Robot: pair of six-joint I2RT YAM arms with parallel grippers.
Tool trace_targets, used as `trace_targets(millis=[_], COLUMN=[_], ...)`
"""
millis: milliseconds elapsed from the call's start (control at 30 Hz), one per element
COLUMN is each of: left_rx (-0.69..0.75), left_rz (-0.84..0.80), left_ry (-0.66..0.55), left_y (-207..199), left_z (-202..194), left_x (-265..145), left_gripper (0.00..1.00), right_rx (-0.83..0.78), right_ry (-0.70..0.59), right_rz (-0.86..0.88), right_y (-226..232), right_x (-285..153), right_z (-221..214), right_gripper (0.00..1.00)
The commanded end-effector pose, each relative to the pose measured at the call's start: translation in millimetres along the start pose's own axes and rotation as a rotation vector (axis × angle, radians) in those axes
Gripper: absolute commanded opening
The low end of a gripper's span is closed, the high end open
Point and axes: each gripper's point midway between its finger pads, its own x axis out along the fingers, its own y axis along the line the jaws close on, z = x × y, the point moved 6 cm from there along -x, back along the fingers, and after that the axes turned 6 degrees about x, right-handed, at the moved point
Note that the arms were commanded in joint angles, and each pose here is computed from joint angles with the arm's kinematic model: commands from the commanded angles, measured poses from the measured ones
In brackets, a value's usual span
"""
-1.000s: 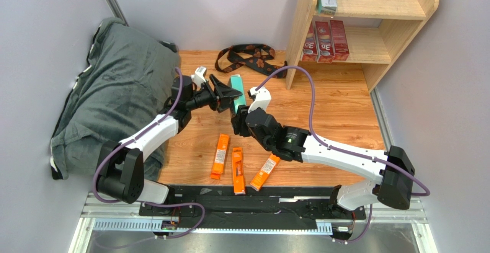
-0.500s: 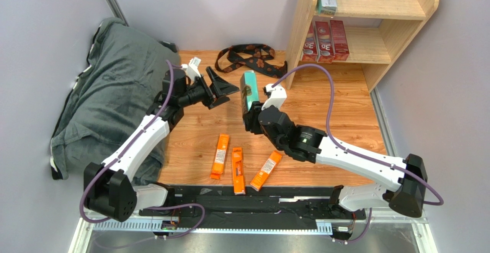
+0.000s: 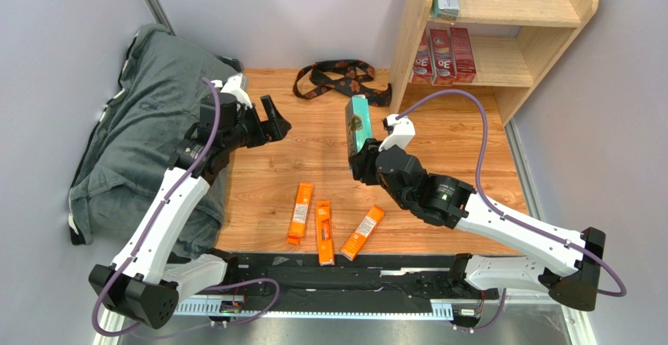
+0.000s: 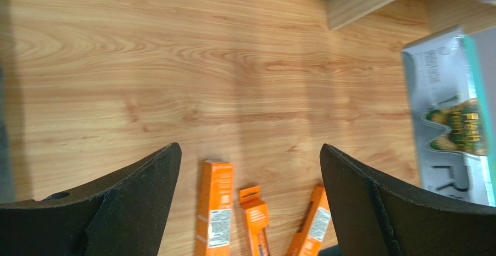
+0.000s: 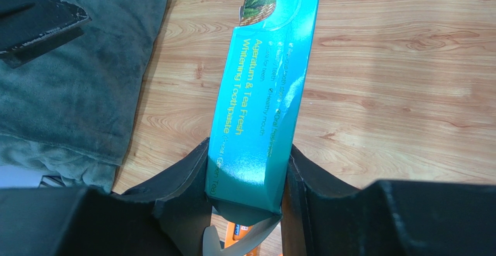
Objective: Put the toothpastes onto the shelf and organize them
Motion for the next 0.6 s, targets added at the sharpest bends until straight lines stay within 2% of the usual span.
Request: trace_targets(millis=[0,233,367,567], left_rx=[0.093,0.082,0.082,0.098], left_rz=[0.106,0.106,0.109,0.116], left_ry=[-0.008,0.040,0.043,0.071], left_y=[14,16,19,23], left_z=[4,-6,-12,-19], left_x=[-10,1,3,8], left_gripper=[0.98,0.98,0.98,0.98], right_rx=[0.036,-0.016,-0.007,-0.023], right_ry=[-0.074,-0.100,-0.169,-0.270], right_rz=[0.076,0.201,0.273,0.275], right_y=[23,57,70,69], right_x=[-16,-27,-37,-40], right_z=[39,98,154,215], right_gripper=[0.37,0.37,0.38,0.38])
